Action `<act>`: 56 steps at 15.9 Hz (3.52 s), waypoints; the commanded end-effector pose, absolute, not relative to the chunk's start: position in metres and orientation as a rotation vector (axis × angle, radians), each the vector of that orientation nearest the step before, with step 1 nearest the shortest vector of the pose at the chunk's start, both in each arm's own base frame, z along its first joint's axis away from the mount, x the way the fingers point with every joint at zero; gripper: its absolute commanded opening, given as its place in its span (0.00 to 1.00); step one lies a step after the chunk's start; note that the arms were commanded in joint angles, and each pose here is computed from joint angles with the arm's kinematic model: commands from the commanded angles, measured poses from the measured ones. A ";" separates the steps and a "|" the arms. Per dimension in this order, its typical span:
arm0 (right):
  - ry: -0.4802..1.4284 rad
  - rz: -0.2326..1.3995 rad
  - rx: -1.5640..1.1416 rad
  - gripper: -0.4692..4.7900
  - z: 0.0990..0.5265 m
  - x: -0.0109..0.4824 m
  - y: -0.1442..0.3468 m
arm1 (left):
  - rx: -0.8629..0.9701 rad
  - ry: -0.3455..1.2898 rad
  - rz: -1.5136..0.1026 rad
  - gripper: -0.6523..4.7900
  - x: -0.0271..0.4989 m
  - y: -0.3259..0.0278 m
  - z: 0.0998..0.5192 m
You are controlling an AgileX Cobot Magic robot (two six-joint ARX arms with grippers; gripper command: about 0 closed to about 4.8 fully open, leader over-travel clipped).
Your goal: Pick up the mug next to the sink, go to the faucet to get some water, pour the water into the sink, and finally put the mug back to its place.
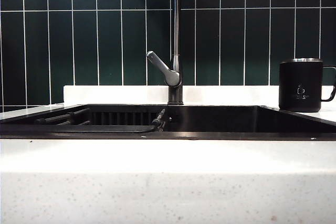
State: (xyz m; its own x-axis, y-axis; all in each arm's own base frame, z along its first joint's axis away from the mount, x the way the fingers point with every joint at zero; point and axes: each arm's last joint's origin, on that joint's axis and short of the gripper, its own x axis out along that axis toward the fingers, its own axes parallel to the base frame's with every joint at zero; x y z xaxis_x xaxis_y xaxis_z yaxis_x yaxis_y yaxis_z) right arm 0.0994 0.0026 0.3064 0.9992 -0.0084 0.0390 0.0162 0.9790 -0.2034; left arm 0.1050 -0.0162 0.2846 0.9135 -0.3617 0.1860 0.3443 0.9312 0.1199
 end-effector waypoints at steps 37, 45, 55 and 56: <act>0.267 -0.309 -0.040 0.49 0.201 0.287 -0.007 | 0.208 0.056 -0.524 0.40 0.315 -0.052 0.242; 0.238 -0.337 -0.036 0.49 0.202 0.316 -0.016 | 0.117 0.103 -0.566 0.40 0.343 -0.057 0.238; 0.272 -0.311 -0.030 0.49 0.195 0.341 -0.023 | 0.115 0.115 -0.568 0.40 0.343 -0.057 0.237; 0.270 -0.318 -0.031 0.49 0.193 0.342 -0.025 | 0.113 0.127 -0.572 0.40 0.342 -0.057 0.236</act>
State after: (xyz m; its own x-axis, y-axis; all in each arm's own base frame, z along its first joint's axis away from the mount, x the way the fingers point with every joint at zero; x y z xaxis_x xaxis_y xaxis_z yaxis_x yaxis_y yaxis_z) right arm 0.3403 -0.0237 0.1900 0.9075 -0.3105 -0.2830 0.3006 0.9505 -0.0788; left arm 0.3428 -0.0567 0.2341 0.8402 -0.5205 -0.1524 0.5346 0.8420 0.0720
